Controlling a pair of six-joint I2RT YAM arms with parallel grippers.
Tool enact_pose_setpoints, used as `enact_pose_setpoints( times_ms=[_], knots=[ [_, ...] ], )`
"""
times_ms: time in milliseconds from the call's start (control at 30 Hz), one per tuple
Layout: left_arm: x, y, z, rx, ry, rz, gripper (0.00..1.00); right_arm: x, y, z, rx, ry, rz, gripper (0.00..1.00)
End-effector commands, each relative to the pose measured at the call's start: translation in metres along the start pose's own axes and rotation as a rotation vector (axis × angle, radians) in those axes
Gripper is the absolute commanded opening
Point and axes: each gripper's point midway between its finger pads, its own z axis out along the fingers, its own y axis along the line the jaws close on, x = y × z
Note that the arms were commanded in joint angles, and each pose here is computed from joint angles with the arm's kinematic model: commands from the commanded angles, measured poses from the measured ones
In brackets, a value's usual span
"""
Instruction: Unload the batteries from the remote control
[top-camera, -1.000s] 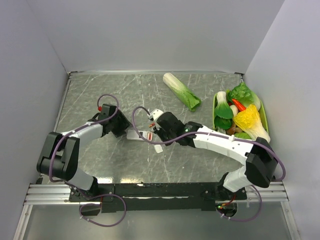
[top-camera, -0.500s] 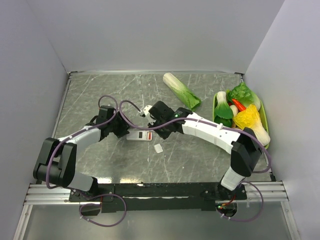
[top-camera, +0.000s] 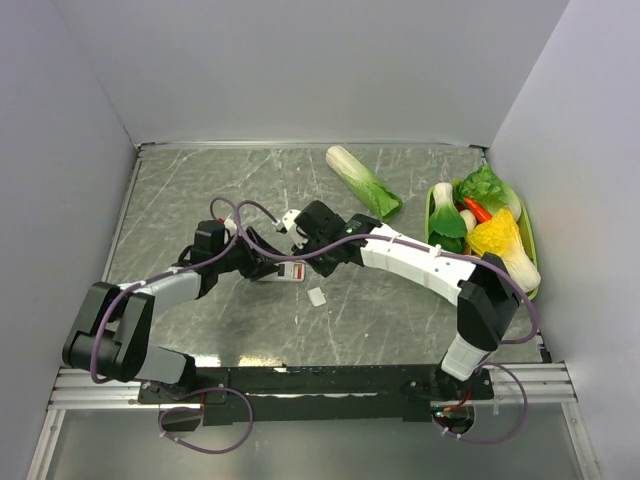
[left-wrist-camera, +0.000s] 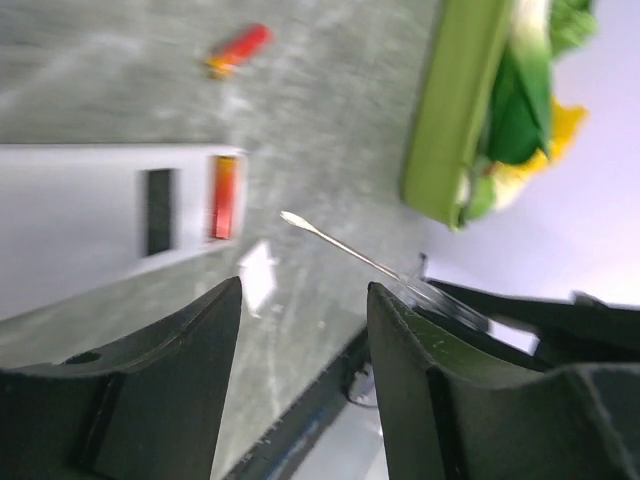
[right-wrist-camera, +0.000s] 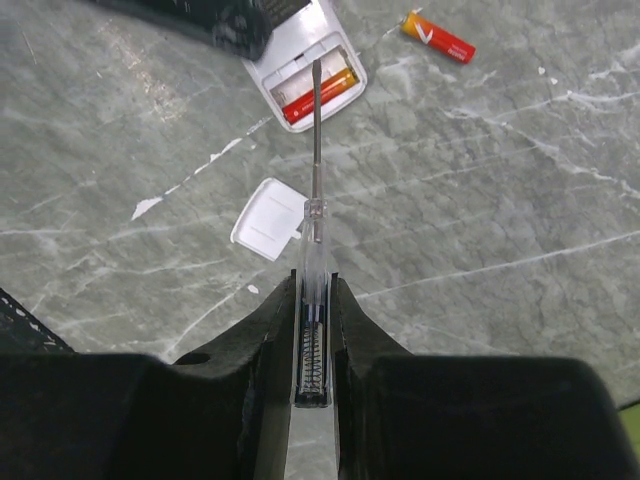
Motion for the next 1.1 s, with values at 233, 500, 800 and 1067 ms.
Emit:
enact_pose_setpoints(
  times_ms=[233,500,800,1067],
  knots=[
    [0.023,-0.049,0.007,0.165,0.081,-0.056,0.57,-0.04,0.001,-0.014,0.005,-0.2,0.092,0.0],
    [0.027,-0.049,0.016,0.147,0.079,-0.114,0.51,-0.051,0.009,-0.018,-0.039,-0.267,0.104,0.0],
    [0.017,-0.05,0.021,0.123,0.044,-0.181,0.38,-0.058,0.011,-0.023,-0.058,-0.303,0.116,0.0],
    [0.015,-0.056,0.019,0.138,0.034,-0.23,0.43,-0.062,0.012,-0.026,-0.062,-0.333,0.14,0.0]
  ],
)
